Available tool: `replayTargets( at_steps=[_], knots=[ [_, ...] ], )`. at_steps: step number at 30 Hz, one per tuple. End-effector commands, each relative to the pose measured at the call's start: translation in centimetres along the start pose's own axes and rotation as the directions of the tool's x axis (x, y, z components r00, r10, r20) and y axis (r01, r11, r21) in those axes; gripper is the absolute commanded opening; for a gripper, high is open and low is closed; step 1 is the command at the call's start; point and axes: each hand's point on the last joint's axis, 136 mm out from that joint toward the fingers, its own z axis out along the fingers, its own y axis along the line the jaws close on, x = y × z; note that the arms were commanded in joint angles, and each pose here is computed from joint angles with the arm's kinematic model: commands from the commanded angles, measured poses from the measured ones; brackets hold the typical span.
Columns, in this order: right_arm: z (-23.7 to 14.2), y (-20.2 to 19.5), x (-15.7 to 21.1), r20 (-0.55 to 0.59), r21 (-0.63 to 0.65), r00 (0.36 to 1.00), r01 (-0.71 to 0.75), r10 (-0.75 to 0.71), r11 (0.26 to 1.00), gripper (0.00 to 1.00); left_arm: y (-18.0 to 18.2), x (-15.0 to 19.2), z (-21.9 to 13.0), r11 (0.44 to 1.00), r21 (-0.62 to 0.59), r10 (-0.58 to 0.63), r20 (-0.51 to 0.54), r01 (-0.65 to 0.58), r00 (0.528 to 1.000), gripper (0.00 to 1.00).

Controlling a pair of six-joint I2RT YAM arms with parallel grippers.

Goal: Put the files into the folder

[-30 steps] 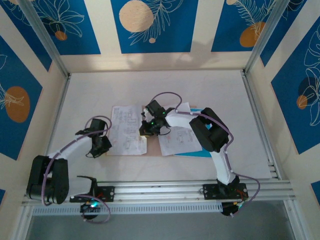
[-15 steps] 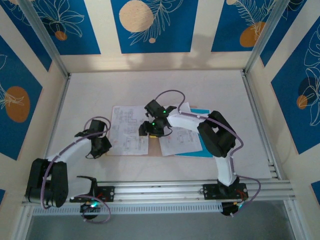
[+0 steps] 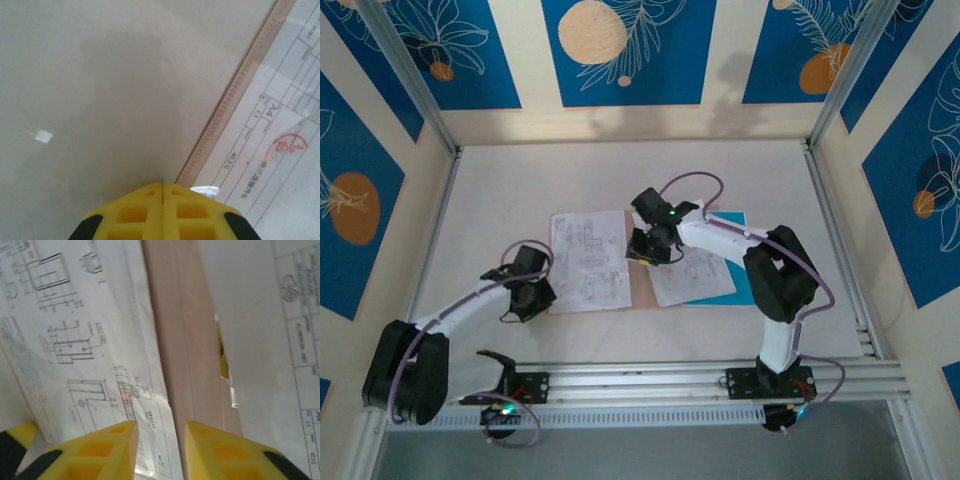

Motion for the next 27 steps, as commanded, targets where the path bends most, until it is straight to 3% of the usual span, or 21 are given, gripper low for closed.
replayTargets(
  at_steps=[1,6,9,12,18,27],
  knots=[
    [-0.8,-1.3,-0.4,0.005,-0.021,0.996,-0.088,0.088,0.996,0.31,0.1,1.3,-0.4,0.999,-0.015,-0.035,-0.002,0.035,0.999,0.0],
    [-0.8,-3.5,-2.1,-0.008,-0.053,0.988,-0.157,0.157,0.986,0.3,-0.4,-0.9,-4.3,1.0,0.0,-0.019,0.128,0.019,0.992,0.0],
    [-0.6,-4.2,-3.0,-0.021,-0.055,0.984,-0.178,0.177,0.983,0.3,-2.8,-1.6,-5.3,0.998,0.063,0.011,0.125,-0.019,0.992,0.0],
    [0.1,-5.6,-3.9,-0.025,-0.016,0.977,-0.212,0.211,0.977,0.3,-6.0,-1.8,-4.7,0.986,0.148,0.055,0.11,-0.071,0.992,0.0],
    [1.0,-9.5,-4.4,-0.032,0.068,0.956,-0.289,0.292,0.955,0.29,-10.3,-1.2,-2.9,0.97,0.199,0.125,0.07,-0.137,0.99,0.0],
    [0.2,-11.8,-4.7,-0.014,0.07,0.945,-0.326,0.328,0.943,0.29,-9.7,0.2,0.3,0.983,0.143,0.113,0.022,-0.115,0.993,0.0]
  ],
)
